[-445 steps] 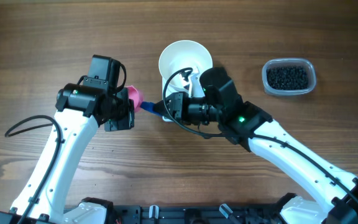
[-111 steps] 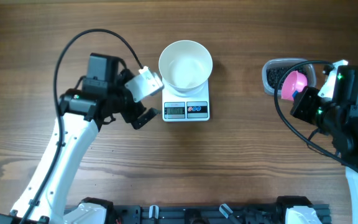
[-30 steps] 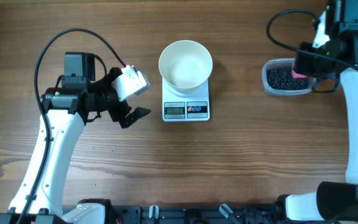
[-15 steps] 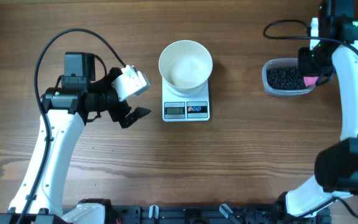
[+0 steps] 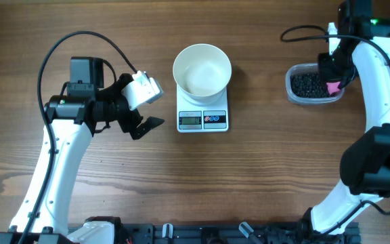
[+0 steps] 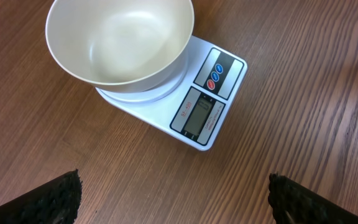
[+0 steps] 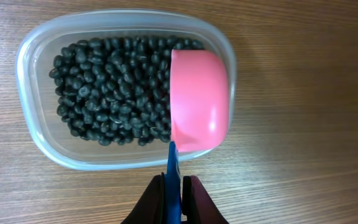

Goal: Scoop item into bowl and weigh 150g on scale
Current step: 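Lower the pink scoop with the right gripper into the black beans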

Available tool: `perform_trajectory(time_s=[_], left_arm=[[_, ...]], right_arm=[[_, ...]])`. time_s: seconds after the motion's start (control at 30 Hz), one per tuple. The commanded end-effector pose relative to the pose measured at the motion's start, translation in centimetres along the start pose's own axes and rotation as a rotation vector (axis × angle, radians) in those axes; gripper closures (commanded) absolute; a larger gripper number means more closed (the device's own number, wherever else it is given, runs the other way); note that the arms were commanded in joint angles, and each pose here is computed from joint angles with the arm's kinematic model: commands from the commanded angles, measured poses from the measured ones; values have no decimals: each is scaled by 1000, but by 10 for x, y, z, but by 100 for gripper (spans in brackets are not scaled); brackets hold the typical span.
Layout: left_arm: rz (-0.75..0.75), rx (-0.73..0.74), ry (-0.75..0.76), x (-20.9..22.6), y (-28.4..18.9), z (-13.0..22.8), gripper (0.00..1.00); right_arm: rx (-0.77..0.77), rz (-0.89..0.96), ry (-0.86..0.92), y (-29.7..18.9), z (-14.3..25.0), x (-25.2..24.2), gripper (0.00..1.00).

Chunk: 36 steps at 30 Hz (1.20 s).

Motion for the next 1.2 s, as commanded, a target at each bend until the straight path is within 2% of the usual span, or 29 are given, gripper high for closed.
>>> perform_trajectory(time_s=[0.0, 0.17, 0.33, 0.47, 1.17], left_arm=[[4, 0, 13, 1, 1, 2, 0], [4, 0, 13, 1, 1, 2, 0], [4, 0, 13, 1, 1, 2, 0], [4, 0, 13, 1, 1, 2, 0], [4, 0, 13, 1, 1, 2, 0]], right_arm=[[6, -102, -6, 10, -4, 12, 96], [2, -231, 42, 13, -2, 14, 96], [57, -263, 60, 25, 6, 13, 96], [97, -376, 45, 38, 7, 31, 96], [129, -521, 69, 33, 13, 49, 96]])
Point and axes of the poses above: each gripper's point midway between its finger pads, its own y axis out along the fingers, its own x axis along the line the jaws close on, z = x × y, the point moved 2 cm from there along -y, back along the fingers, and after that the axes turned 1 degree about -y, right-handed, at the moved point
